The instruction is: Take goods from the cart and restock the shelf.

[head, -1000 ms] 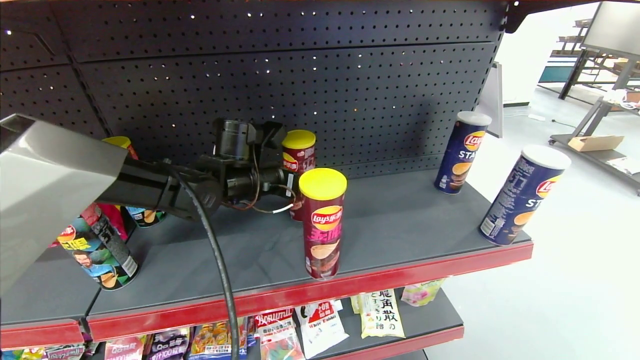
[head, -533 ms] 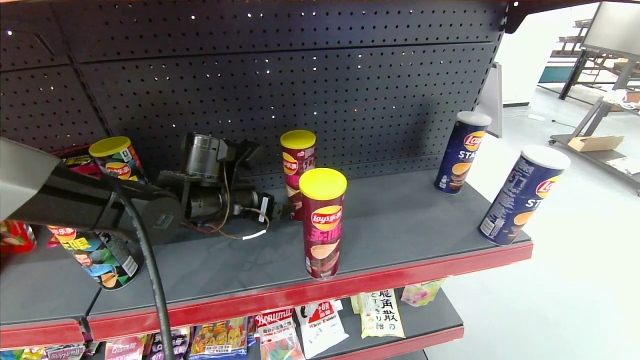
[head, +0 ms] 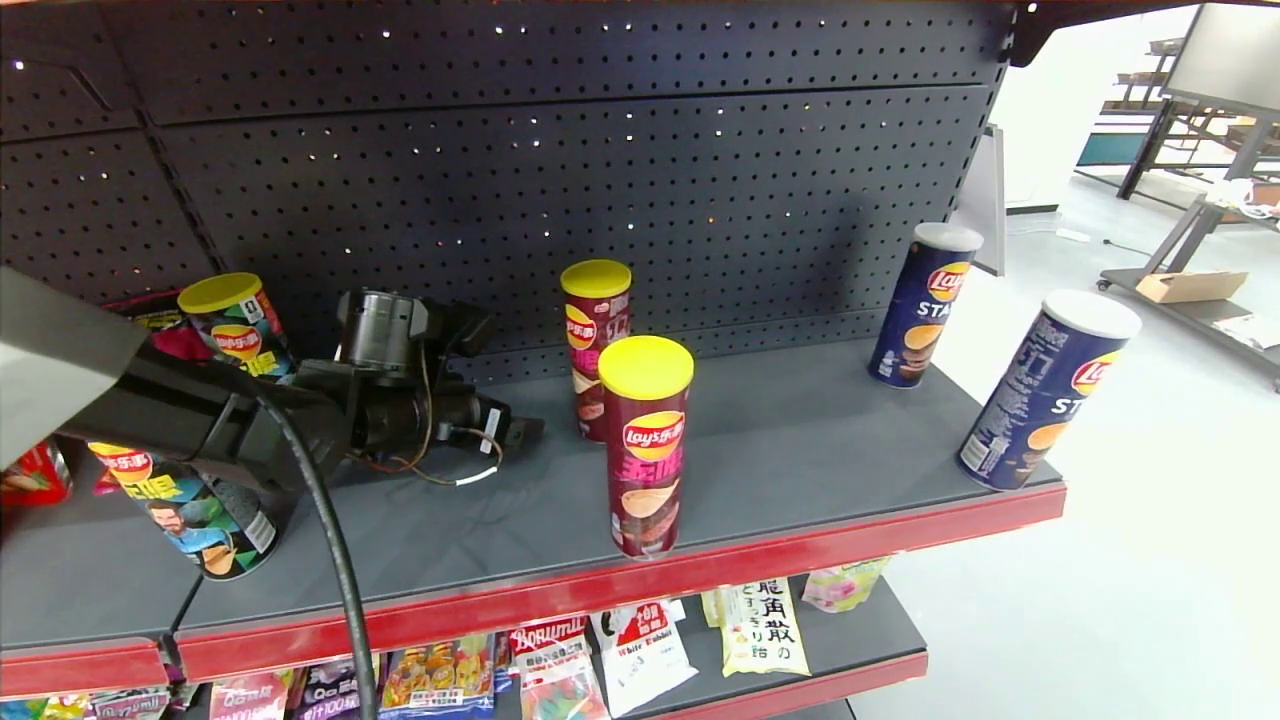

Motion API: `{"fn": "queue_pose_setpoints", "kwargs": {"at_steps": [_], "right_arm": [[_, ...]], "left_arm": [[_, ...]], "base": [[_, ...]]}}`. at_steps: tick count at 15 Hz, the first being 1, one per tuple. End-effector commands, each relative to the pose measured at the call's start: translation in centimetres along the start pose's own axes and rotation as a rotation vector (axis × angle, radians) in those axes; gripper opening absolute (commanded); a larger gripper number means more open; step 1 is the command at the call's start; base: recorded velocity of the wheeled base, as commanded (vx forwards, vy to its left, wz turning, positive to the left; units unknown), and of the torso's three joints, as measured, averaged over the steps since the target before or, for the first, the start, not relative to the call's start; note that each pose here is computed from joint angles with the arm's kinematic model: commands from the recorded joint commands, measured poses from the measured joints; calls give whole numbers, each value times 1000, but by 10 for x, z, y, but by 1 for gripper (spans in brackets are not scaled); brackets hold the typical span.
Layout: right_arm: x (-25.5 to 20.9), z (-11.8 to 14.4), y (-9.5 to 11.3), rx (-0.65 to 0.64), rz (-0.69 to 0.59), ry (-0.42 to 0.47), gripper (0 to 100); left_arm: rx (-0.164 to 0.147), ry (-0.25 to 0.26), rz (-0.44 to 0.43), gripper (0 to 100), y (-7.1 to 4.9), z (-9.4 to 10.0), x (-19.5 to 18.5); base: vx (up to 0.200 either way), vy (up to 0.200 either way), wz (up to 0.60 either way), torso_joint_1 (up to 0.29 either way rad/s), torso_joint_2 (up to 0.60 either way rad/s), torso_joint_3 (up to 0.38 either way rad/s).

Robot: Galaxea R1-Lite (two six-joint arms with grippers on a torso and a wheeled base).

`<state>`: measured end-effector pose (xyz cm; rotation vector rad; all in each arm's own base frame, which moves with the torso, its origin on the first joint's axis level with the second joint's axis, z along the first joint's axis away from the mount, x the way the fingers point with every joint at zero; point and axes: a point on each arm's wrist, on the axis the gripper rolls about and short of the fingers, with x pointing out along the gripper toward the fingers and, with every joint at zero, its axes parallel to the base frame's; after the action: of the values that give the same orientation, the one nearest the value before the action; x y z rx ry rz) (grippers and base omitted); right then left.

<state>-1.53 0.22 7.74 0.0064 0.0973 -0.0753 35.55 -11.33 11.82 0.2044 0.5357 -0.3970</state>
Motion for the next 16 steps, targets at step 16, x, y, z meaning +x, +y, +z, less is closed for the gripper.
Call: {"fn": "queue_pose_setpoints", "kwargs": {"at_steps": [16], "right_arm": [[0,0,0,0,2,2,100]], "left_arm": [[0,-93,3,100,3,0,58]], "base": [[0,0,0,0,0,0]]}}
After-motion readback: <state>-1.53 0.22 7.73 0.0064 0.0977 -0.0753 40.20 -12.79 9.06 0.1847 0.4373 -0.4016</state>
